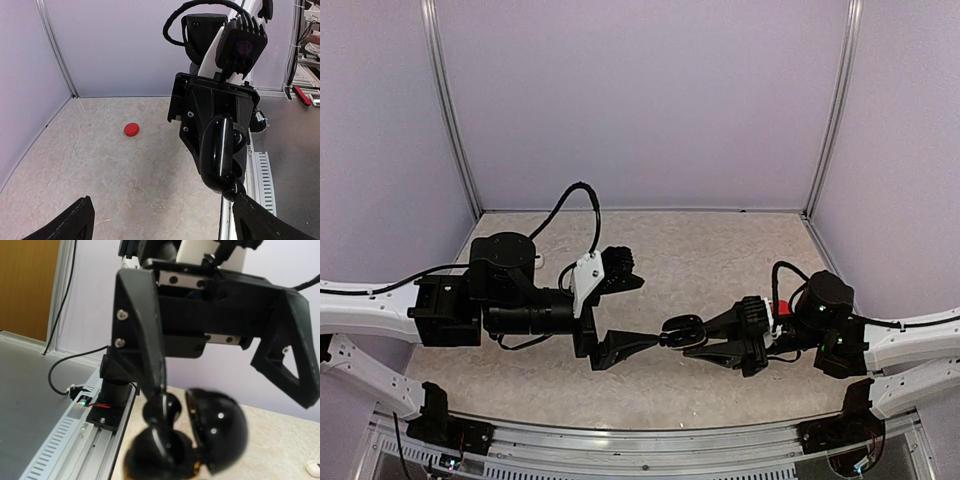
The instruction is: Insert the wireless bluetooth earbuds into the charging case
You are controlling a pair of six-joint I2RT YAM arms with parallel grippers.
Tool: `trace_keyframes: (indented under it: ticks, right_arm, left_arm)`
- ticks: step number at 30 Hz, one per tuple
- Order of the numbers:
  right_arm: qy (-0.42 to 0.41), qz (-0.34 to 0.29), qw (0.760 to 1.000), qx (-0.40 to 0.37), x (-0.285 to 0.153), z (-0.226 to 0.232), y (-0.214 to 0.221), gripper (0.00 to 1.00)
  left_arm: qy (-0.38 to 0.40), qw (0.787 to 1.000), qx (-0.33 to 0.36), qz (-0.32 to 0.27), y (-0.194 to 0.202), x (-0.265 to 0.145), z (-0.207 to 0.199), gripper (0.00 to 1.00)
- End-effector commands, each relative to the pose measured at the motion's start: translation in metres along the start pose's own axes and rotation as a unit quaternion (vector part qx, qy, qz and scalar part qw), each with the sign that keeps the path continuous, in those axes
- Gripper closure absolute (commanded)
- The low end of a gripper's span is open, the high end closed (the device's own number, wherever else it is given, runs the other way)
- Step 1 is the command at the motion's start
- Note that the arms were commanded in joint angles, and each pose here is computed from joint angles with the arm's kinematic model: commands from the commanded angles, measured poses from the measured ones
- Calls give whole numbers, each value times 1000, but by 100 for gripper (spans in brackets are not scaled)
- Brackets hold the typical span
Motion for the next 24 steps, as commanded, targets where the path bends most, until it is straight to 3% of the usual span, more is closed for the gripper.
trace_keyframes:
  ticks: [1,24]
  right_arm:
    - [-3,-26,1000,-9,2,-2,-18,100]
    - [-12,-33,999,-3,6,-2,-18,100]
  left_arm:
    - [4,1000,5,-17,-13,2,0,5]
    - [16,999,6,-30,-20,11,-5,7]
Point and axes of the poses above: each gripper's point midway between its finger pads, its own x axis out along the fingers, its own z axis along the line the jaws close on, y = z × x, the point moved 2 cm from there along -x, back along the fingers, and after that the axes turned 10 degrees about x, right-handed, at the moved point
